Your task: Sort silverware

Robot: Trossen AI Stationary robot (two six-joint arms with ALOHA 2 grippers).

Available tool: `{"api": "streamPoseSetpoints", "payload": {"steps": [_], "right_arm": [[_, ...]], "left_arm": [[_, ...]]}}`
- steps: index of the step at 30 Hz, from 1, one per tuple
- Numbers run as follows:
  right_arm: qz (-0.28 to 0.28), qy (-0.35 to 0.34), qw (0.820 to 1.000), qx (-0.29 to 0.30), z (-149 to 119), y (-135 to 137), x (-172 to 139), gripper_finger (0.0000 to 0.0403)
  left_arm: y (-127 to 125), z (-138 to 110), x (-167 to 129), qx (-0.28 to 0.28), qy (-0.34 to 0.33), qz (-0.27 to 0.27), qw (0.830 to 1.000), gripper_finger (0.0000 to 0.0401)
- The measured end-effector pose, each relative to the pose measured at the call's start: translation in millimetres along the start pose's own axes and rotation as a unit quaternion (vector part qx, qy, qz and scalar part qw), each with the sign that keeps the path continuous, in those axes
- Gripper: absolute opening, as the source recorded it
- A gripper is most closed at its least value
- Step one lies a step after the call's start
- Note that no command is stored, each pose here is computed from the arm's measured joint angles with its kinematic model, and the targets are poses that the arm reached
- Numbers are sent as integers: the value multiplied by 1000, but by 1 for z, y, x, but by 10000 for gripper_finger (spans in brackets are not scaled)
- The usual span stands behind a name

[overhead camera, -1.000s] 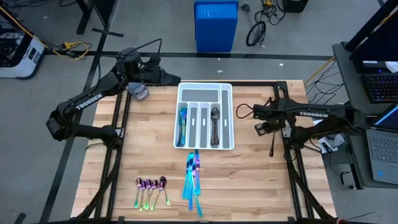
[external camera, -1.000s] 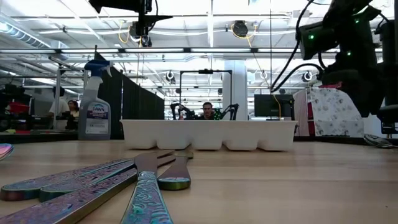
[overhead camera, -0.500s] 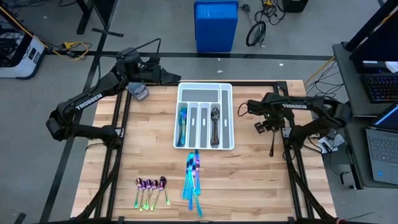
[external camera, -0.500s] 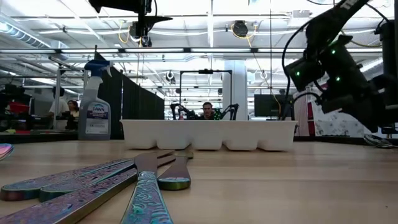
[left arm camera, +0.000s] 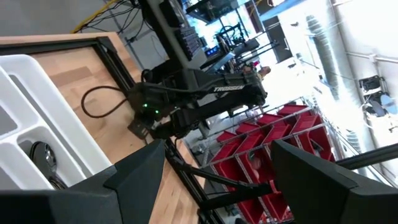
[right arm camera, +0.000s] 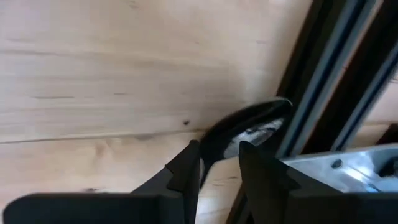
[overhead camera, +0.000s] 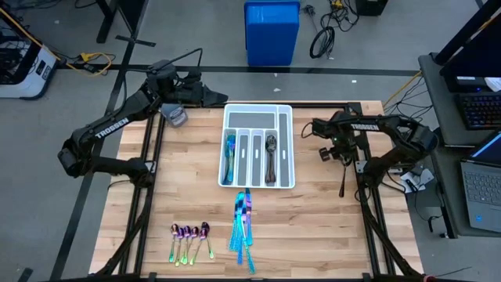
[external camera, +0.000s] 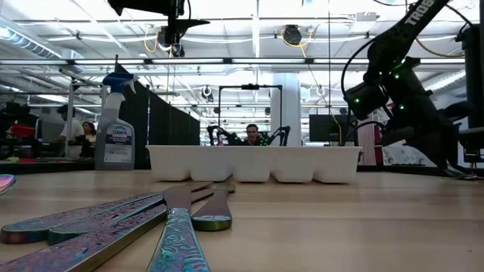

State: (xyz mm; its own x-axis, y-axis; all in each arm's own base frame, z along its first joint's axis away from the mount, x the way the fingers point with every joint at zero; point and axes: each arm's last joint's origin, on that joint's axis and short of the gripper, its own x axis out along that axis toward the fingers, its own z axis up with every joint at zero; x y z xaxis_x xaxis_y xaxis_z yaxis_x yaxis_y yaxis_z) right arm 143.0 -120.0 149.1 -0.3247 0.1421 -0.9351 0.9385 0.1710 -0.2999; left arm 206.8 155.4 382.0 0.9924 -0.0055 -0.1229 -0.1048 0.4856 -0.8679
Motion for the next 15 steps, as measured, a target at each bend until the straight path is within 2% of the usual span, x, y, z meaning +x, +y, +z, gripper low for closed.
{"api": "streamPoseSetpoints", "payload": {"steps": [7, 15], "right_arm": [[11, 0, 1000, 13, 2, 0, 0, 93], [-2, -2, 999, 34, 2, -2, 0, 90]], "left_arm": [[0, 0, 0, 1, 0, 0, 1000, 278], [0, 0, 0, 10, 3, -2, 1000, 278]]}}
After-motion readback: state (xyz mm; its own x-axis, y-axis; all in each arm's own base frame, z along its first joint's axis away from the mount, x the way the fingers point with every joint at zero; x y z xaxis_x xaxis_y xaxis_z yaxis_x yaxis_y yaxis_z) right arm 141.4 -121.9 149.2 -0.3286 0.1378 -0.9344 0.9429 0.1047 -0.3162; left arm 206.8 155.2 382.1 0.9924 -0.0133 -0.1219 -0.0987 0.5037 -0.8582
